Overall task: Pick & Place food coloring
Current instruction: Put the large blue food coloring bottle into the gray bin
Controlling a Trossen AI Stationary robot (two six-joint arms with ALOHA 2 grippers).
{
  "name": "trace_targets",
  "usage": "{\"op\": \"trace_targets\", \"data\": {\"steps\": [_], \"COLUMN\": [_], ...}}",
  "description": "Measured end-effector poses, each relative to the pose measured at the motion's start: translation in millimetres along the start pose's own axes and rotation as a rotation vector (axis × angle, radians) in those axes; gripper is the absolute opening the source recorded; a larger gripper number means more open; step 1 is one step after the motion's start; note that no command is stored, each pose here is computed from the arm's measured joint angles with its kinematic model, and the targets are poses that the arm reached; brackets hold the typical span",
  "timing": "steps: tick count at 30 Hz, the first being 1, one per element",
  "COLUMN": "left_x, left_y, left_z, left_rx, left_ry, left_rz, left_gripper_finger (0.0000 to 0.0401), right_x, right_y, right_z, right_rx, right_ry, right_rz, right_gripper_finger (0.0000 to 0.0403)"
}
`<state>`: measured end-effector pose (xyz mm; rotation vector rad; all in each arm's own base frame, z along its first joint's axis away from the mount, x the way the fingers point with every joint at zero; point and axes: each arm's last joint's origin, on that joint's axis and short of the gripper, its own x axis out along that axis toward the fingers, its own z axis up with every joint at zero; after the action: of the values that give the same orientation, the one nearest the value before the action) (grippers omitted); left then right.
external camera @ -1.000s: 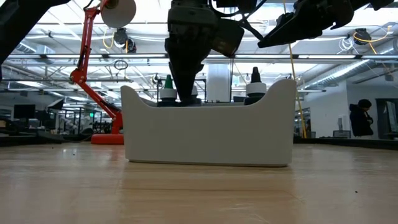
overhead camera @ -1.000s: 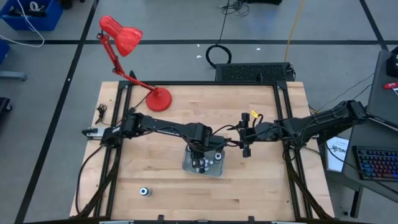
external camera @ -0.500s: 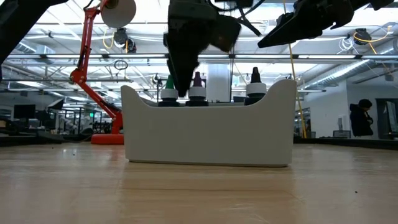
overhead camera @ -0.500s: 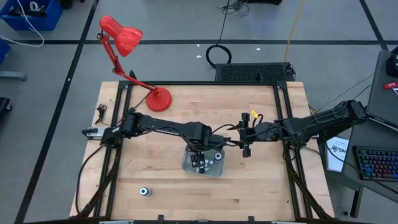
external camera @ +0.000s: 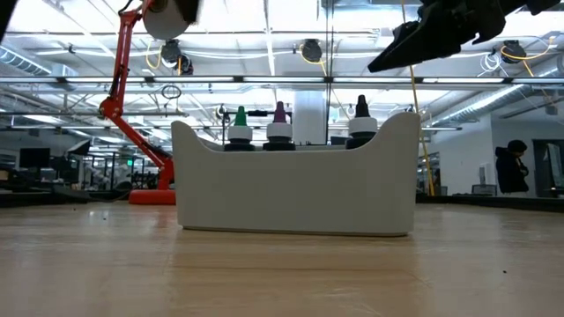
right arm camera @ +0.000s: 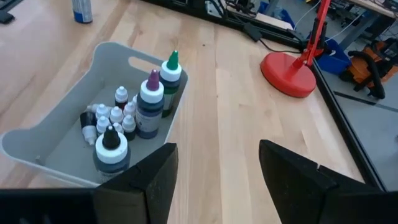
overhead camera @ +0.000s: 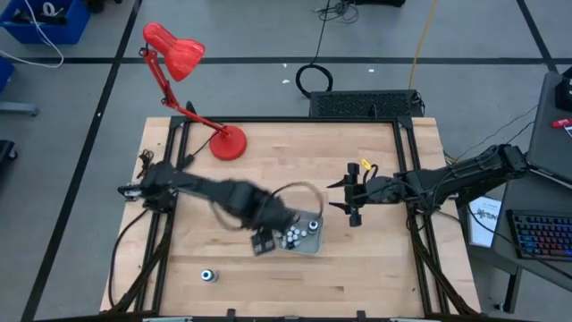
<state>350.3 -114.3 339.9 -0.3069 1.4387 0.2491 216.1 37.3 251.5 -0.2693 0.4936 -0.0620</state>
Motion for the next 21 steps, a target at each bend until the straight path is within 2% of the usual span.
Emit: {"op": "trace_targets", "data": {"steps": [4, 11, 17, 21], "left_x": [0.4, 17.0, 39.0, 54.1], "left_y": [-29.0, -75.2, -93.7, -97.2], "left_z": [-38.1, -103.1, -142.8, -159.8], "left_rx": [-0.114, -0.38, -0.575, -0.66], "left_ry": [0.024, 0.065, 0.058, 0.081], "left_rz": [0.007, 0.063, 0.121, 0.165], "left_gripper_finger": [0.0259, 0.0239, 0.0228, 0.0229], "right_x": [0.0, 0.0, -0.1, -0.1], "right_y": [0.0, 0.2, 2.7, 2.8], "right_z": [0.2, 0.3, 2.3, 2.9], "right_rx": [-0.003, 0.004, 0.027, 0.022], "right_ry": [-0.002, -0.004, -0.032, -0.039], "right_rz": [0.0, 0.008, 0.099, 0.102], "right_gripper_finger": [0.0212, 0.0212, 0.0212, 0.0212]}}
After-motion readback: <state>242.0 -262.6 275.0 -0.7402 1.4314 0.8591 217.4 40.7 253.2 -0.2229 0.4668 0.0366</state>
